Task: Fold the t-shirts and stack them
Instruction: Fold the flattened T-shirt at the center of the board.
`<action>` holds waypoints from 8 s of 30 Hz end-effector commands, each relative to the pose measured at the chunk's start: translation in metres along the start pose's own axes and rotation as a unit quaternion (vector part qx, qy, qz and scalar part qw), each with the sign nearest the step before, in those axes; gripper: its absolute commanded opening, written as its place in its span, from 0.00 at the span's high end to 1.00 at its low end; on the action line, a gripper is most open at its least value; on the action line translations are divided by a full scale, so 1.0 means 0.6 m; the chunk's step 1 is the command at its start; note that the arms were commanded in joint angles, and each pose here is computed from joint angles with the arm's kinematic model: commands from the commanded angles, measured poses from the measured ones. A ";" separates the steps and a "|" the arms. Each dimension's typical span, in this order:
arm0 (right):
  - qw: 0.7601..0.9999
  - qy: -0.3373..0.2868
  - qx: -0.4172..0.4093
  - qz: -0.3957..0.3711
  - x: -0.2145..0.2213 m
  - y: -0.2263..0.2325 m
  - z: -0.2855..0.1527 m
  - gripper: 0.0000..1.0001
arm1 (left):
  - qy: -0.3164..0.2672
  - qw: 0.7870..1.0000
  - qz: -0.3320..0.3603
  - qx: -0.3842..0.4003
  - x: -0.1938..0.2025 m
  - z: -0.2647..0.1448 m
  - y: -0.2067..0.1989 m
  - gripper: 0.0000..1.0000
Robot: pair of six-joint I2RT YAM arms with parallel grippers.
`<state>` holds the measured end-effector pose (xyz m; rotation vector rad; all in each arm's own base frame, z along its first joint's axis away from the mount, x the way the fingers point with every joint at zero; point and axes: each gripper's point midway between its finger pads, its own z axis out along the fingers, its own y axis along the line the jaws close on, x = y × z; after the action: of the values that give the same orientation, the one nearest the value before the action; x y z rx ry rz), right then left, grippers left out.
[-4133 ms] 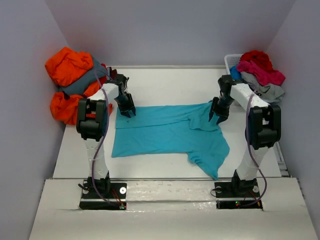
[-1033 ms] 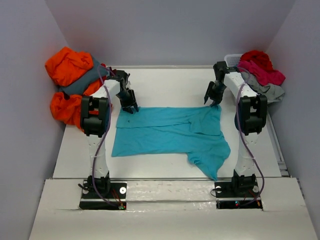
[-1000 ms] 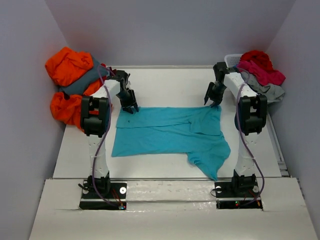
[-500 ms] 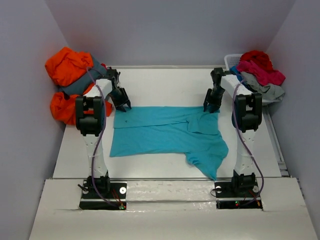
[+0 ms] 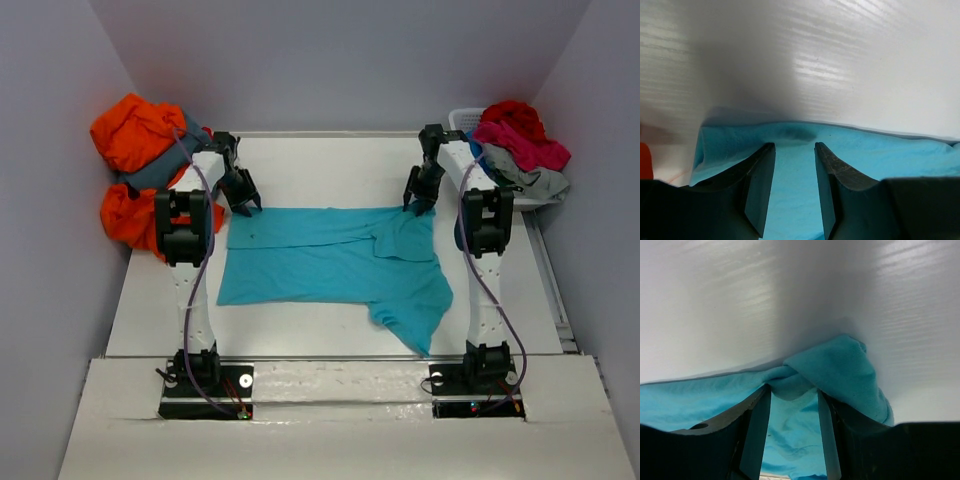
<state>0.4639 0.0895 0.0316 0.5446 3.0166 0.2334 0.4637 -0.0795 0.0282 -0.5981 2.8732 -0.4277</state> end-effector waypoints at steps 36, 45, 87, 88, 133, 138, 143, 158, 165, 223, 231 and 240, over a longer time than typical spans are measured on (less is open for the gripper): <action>0.976 -0.219 0.012 0.009 -0.134 0.004 -0.164 0.50 | -0.080 0.995 0.065 0.012 -0.024 -0.088 -0.077 0.45; 0.975 -0.217 0.040 0.028 -0.167 -0.022 -0.099 0.51 | -0.045 0.995 0.093 0.007 0.027 -0.052 -0.093 0.45; 0.969 -0.240 -0.058 -0.017 -0.173 0.038 -0.139 0.52 | 0.000 0.994 0.106 -0.017 0.050 0.020 -0.084 0.45; 0.969 -0.240 -0.057 -0.018 -0.173 0.038 -0.141 0.52 | 0.001 0.994 0.105 -0.017 0.051 0.021 -0.083 0.45; 0.987 -0.152 -0.001 -0.041 -0.111 0.003 -0.049 0.54 | 0.008 0.994 0.112 -0.018 0.055 0.033 -0.088 0.45; 0.988 -0.149 0.000 -0.041 -0.115 0.003 -0.037 0.54 | 0.008 0.993 0.112 -0.020 0.055 0.032 -0.086 0.45; 0.988 -0.151 0.015 -0.040 -0.123 -0.004 -0.026 0.55 | 0.008 0.993 0.112 -0.019 0.055 0.032 -0.086 0.45; 0.985 -0.169 0.022 -0.034 -0.140 -0.003 -0.039 0.87 | 0.019 0.994 0.100 -0.032 0.069 0.043 -0.071 0.45; 0.984 -0.173 0.029 -0.026 -0.143 -0.014 -0.049 0.91 | 0.031 0.996 0.072 -0.029 0.087 0.054 -0.057 0.45; 0.980 -0.176 0.073 0.059 -0.131 -0.136 -0.140 0.65 | -0.001 0.999 0.002 -0.033 0.029 0.021 0.015 0.47; 0.988 -0.143 0.021 0.045 -0.084 -0.104 -0.149 0.65 | 0.000 1.000 0.000 -0.029 0.024 0.028 0.011 0.47; 0.994 -0.109 -0.010 0.016 -0.041 -0.073 -0.125 0.65 | 0.004 1.000 0.002 -0.030 0.025 0.035 0.014 0.47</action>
<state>0.4624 0.0062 0.0871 0.6618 2.8108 0.1009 0.4587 -0.1044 0.0281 -0.6033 2.8502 -0.4836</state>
